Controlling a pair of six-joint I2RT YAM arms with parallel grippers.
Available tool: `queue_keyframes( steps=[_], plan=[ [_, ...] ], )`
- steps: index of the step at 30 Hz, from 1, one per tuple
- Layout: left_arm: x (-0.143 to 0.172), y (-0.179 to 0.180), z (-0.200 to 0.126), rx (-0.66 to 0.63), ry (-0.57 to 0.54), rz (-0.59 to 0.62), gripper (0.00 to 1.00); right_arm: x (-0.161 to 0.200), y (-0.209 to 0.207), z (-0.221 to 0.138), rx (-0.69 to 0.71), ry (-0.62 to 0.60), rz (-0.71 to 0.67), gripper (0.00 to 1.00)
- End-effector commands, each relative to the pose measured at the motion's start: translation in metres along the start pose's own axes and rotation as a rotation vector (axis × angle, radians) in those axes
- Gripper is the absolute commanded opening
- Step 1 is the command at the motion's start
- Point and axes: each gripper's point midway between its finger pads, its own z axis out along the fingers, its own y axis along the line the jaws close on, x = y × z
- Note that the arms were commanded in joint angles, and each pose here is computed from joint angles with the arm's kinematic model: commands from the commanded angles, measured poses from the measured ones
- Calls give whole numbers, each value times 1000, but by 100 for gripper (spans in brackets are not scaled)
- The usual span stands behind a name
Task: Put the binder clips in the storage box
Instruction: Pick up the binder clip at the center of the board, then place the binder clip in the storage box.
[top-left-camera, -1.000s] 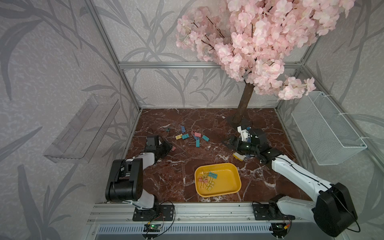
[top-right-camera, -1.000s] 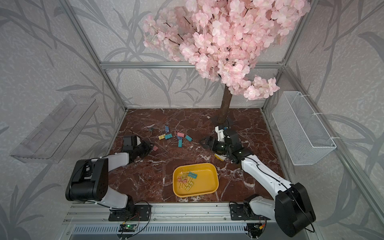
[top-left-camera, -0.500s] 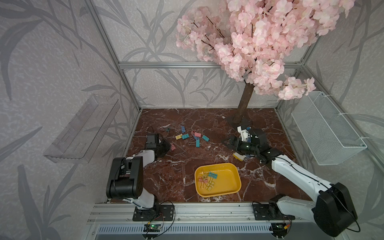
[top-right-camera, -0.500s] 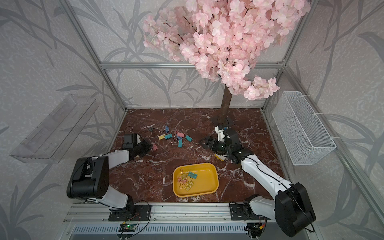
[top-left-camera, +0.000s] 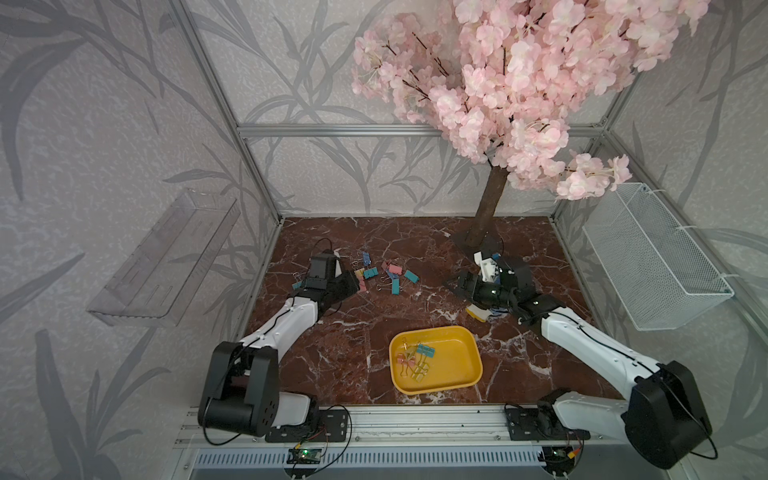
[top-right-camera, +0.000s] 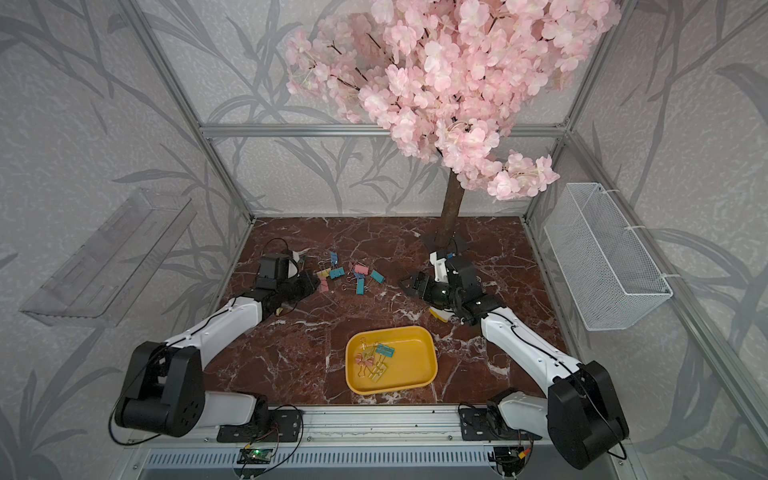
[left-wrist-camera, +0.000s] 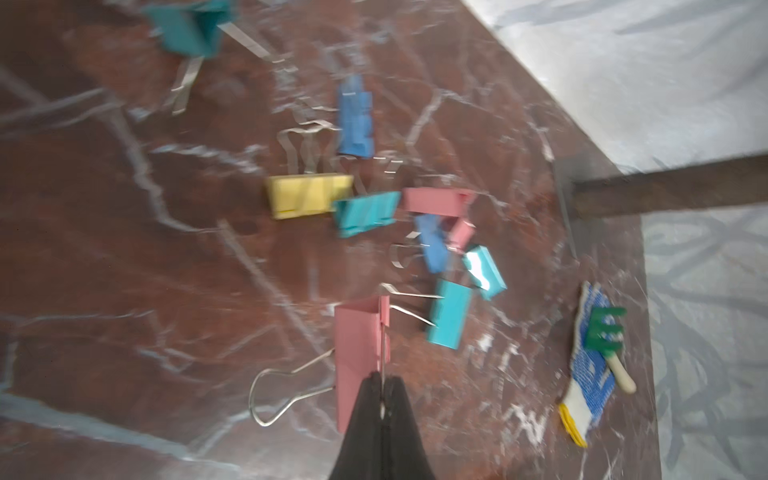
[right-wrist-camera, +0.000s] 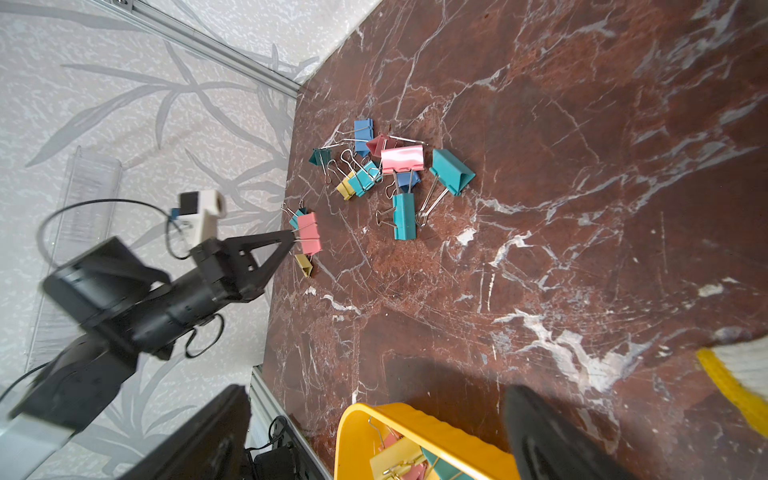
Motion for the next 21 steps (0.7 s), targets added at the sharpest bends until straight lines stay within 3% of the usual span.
queue_keyframes(
  steps=[1,4,9,11,15,21],
  plan=[
    [12,-44,-31,-49,18,279,0,-9,10,-1,-12,-19,-44,100],
    [42,-89,-49,-67,62,525,0,-13,10,-2,-21,-35,-43,100],
    [132,-152,-73,-49,155,986,0,-19,11,1,-41,-45,-12,100],
    [163,-161,-78,-35,185,1081,0,-19,11,3,-41,-38,-8,99],
    [203,-151,-75,0,273,1089,0,-16,8,4,-36,-30,5,99],
    [235,-116,-67,-17,363,1017,0,-14,5,2,-21,-30,1,100]
  ],
)
